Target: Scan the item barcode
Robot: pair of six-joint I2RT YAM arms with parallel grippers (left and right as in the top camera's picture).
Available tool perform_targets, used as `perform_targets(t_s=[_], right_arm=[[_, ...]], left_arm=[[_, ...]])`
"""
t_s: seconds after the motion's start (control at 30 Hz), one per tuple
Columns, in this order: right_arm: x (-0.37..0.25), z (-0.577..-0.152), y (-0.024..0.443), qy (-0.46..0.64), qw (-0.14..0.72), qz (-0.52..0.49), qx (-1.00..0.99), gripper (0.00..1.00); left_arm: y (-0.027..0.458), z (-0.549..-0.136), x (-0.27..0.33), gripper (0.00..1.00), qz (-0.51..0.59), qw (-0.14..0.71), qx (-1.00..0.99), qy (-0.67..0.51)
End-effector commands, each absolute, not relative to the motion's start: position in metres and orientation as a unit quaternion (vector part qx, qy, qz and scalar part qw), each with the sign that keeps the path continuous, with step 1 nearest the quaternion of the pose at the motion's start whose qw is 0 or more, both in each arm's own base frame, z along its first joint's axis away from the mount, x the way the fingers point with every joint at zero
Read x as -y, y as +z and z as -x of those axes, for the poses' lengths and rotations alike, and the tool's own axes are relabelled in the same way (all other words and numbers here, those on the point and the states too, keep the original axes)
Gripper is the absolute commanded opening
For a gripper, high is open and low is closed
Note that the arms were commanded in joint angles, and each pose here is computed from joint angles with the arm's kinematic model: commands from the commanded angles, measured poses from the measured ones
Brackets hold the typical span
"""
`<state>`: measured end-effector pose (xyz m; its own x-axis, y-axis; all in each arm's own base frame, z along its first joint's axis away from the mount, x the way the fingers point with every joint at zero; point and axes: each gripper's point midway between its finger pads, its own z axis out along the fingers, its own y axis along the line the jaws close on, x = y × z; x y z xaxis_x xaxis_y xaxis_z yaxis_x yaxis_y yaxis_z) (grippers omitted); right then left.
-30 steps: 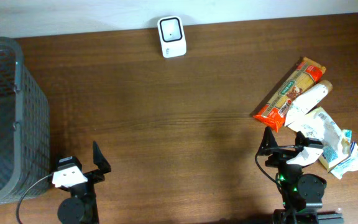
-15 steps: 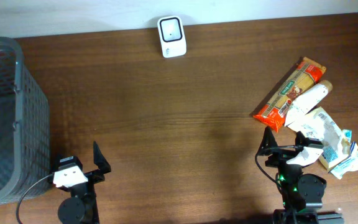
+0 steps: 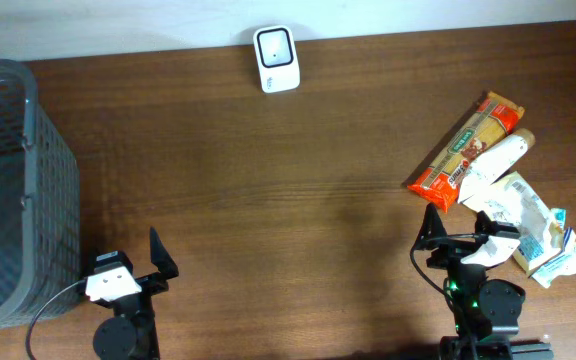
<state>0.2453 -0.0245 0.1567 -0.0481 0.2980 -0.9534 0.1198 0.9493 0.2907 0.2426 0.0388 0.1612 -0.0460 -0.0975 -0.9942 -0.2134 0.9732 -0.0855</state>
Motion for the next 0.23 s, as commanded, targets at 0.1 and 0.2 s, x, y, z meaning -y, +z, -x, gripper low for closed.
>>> perform_targets(t_s=[0.1,0.2], right_arm=[[0.0246,-0.2451,0.1537,0.067,0.672,-0.149,-0.722,0.98],[0.0246,-0.2451,0.1537,0.067,0.672,-0.149,-0.722,0.99]], left_arm=[[0.1606,-0.2421,-0.0396,0.99,0.103,0.683,-0.721,0.051],[0.1606,-0.2421,-0.0396,0.99,0.103,0.683,-0.721,0.051]])
